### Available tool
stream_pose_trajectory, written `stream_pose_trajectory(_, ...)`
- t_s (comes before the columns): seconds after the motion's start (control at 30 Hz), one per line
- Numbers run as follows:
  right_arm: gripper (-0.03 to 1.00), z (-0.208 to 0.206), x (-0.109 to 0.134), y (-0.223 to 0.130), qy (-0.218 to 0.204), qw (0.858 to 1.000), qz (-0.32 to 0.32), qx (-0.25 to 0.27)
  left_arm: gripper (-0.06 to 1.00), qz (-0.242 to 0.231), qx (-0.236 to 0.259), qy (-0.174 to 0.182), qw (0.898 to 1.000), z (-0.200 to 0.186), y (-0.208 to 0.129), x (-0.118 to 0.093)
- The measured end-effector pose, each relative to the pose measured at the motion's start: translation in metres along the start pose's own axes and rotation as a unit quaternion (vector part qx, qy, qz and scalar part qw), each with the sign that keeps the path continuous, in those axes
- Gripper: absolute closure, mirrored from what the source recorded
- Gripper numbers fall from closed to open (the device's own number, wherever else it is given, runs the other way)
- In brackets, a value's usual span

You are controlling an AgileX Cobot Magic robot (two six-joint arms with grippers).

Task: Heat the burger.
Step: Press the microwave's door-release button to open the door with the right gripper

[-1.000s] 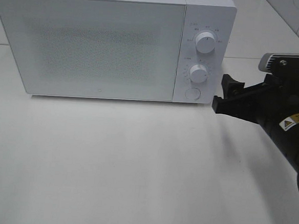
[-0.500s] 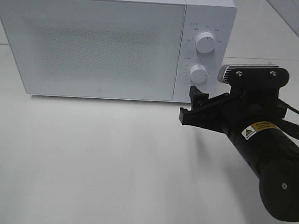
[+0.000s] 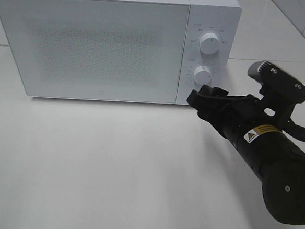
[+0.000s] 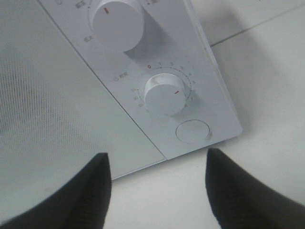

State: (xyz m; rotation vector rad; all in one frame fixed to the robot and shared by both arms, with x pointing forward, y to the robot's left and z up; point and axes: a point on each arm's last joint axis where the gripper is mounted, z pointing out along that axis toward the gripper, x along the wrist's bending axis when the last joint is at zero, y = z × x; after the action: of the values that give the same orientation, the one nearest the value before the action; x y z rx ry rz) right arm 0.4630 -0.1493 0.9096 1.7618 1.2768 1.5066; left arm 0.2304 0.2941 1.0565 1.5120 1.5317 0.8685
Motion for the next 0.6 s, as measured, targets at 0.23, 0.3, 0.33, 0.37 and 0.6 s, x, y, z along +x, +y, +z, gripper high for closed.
stream_pose_trajectory(0.23, 0.63, 0.0000, -0.0004, -0.0013, -0.003, 0.981, 0.194, 0.007, -0.03, 0.000, 0.000, 0.000, 1.000, 0.0000, 0.0000, 0.0000)
stream_pose_trajectory(0.3, 0.66, 0.0000, -0.0005, -0.0015, -0.004, 0.975, 0.224, 0.007, -0.03, 0.000, 0.000, 0.000, 1.000, 0.0000, 0.0000, 0.0000)
stream_pose_trajectory(0.33, 0.71, 0.0000, -0.0005, -0.0015, -0.005, 0.961, 0.276, 0.007, -0.03, 0.000, 0.000, 0.000, 1.000, 0.0000, 0.0000, 0.0000)
stream_pose_trajectory(0.37, 0.76, 0.0000, -0.0006, -0.0019, -0.007, 0.945, 0.328, 0.009, -0.03, 0.000, 0.000, 0.000, 1.000, 0.0000, 0.0000, 0.0000)
stream_pose_trajectory(0.6, 0.88, -0.0002, -0.0018, -0.0053, -0.021, 0.908, 0.418, 0.022, -0.03, 0.000, 0.000, 0.000, 1.000, 0.0000, 0.0000, 0.0000)
